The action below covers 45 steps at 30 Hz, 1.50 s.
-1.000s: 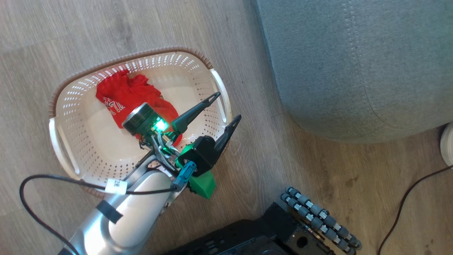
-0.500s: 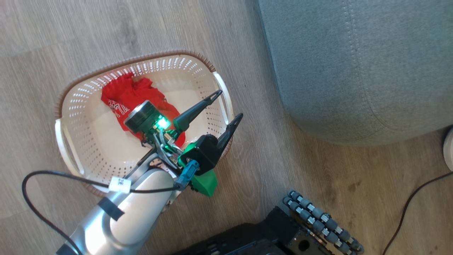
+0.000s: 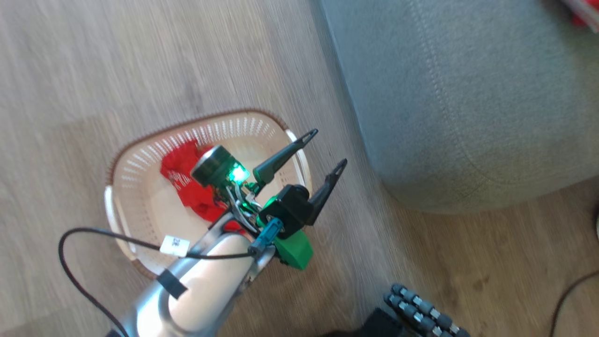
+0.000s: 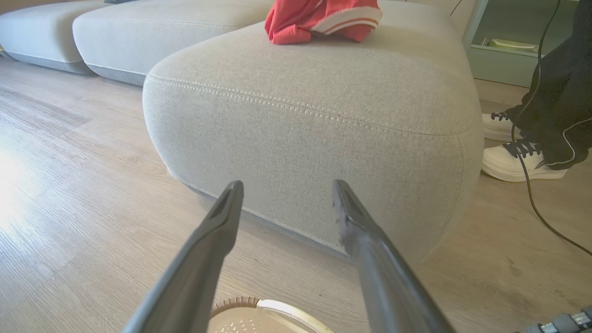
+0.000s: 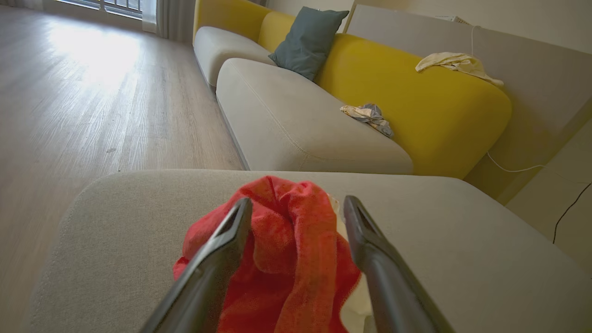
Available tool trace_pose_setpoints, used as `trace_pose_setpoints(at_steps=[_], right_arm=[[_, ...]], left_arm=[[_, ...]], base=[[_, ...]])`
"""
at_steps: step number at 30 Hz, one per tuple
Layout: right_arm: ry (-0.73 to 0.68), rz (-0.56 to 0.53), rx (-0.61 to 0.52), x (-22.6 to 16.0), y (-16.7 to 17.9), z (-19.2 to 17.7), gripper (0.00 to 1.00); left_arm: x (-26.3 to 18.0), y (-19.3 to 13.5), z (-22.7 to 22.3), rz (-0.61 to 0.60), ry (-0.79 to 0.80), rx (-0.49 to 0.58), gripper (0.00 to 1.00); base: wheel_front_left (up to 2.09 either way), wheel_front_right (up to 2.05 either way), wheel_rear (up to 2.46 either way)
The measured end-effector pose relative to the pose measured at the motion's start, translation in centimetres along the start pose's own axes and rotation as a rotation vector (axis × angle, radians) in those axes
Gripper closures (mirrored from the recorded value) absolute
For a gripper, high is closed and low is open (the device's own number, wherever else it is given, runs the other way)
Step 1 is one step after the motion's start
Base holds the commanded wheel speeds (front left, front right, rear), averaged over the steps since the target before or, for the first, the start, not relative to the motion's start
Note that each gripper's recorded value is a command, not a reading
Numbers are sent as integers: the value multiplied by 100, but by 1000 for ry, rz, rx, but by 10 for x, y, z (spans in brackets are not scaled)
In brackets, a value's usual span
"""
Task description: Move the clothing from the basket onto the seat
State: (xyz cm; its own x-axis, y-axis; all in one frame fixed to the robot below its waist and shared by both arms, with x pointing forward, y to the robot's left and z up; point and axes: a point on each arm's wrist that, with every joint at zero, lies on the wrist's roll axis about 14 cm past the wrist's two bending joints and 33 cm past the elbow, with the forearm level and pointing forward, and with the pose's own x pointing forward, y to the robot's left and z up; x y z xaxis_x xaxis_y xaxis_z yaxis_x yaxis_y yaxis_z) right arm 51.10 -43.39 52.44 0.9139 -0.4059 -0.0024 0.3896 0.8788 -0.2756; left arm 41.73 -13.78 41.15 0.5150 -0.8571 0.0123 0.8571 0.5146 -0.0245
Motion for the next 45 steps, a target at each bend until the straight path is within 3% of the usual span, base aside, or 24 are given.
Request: trace_pose_setpoints(at_steps=[8, 13, 20, 27, 35, 45], right_arm=[[-213, 94, 27, -32, 11, 75, 0], [-259, 217, 45, -65, 45, 85, 0], [-320, 317, 152, -104, 76, 99, 0], [-304, 423, 248, -149, 113, 87, 0], [-217, 500, 363, -197, 151, 58, 0], [-80, 493, 467, -223, 174, 21, 0]], left_arm=[[-17, -2, 46, 91, -43, 38, 0], [-34, 11, 72, 204, -72, 66, 0], [-65, 32, 91, 377, -90, 65, 0], [-106, 63, 113, 580, -125, 87, 0], [-162, 92, 108, 809, -98, 80, 0], [-197, 102, 91, 921, -41, 67, 0]], base=[[0, 0, 0], [0, 0, 0], [0, 0, 0], [0, 0, 0], [0, 0, 0], [0, 0, 0]])
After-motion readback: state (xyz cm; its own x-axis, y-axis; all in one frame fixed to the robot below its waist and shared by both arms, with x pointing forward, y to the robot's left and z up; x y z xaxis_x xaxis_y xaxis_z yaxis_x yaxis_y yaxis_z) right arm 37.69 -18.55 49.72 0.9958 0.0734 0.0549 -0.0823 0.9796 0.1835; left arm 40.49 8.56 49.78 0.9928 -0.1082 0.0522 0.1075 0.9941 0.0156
